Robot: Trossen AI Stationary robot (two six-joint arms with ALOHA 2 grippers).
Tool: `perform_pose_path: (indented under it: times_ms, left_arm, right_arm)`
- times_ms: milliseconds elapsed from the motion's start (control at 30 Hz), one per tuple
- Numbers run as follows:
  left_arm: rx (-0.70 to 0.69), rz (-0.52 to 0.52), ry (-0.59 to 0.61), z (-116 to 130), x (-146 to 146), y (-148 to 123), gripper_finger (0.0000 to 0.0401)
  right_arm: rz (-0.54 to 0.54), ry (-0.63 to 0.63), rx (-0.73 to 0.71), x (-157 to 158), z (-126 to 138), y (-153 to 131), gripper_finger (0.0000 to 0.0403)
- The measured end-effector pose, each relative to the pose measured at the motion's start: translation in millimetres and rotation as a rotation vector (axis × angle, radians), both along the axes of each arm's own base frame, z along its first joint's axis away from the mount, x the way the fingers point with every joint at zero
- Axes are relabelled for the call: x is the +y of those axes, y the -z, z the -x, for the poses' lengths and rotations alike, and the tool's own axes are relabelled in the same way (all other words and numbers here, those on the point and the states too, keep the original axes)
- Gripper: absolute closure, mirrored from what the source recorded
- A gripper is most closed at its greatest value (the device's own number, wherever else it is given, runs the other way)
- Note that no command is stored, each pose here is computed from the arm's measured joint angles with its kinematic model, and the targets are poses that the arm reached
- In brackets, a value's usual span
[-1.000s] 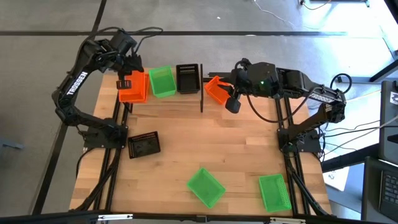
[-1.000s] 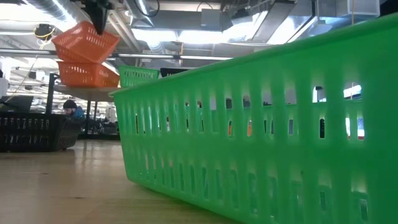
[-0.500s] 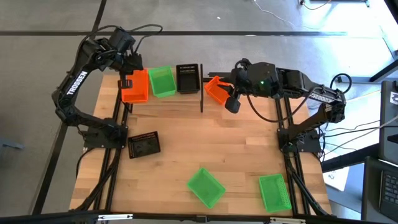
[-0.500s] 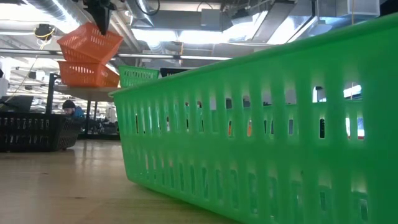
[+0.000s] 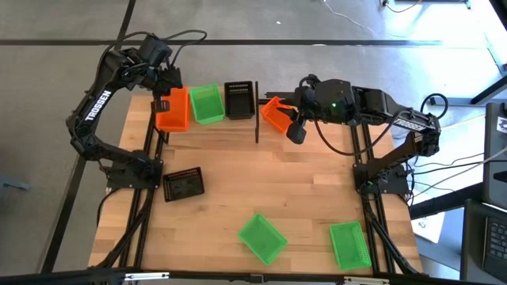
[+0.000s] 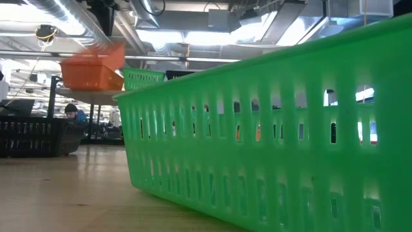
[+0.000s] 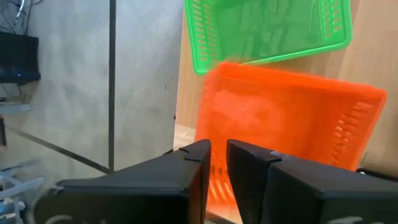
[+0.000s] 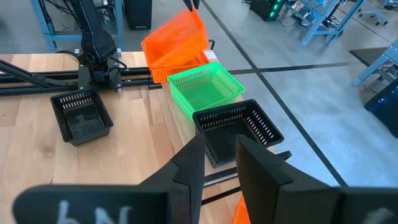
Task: Stack baskets on shelf by color
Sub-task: Stack the bottom orange bin on the orange bin on the shelf
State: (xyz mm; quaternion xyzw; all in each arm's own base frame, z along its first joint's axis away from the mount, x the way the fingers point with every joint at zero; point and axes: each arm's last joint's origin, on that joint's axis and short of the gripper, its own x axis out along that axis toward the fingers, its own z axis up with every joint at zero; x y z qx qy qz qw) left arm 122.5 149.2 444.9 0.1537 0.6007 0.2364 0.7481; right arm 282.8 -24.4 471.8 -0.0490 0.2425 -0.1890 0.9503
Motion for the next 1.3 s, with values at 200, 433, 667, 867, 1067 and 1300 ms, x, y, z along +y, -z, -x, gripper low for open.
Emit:
perform_pose_path:
  times_ms: [200,433,667,867,1067,1300]
  left_arm:
    - [0.01,-0.049,-0.025,-0.6,2.5,-1.9,0.0342]
    - [-0.07,-0.113,-0.097,-4.1,7.6,-6.7,0.0341]
    - [-0.201,0.025,-0.201,-3.1,10.1,-1.6,0.035]
    - [-0.275,0.074,-0.388,-4.3,24.5,4.8,0.0351]
    - [-0.275,0.121,-0.498,-7.0,41.3,15.2,0.0352]
    - [-0.235,0.194,-0.586,-15.8,58.6,31.8,0.0364]
  right_arm:
    - [0.0,0.0,0.0,0.0,0.0,0.0,0.0315]
    - [0.028,0.048,0.002,-1.5,0.7,-0.3,0.0315]
    - [0.032,0.055,0.003,-1.8,0.8,-0.3,0.0315]
    - [0.031,0.054,0.003,-1.7,0.7,-0.3,0.0315]
    - [0.031,0.054,0.003,-1.6,0.7,-0.3,0.0315]
    - [0.028,0.055,0.001,-1.7,0.8,-0.3,0.0315]
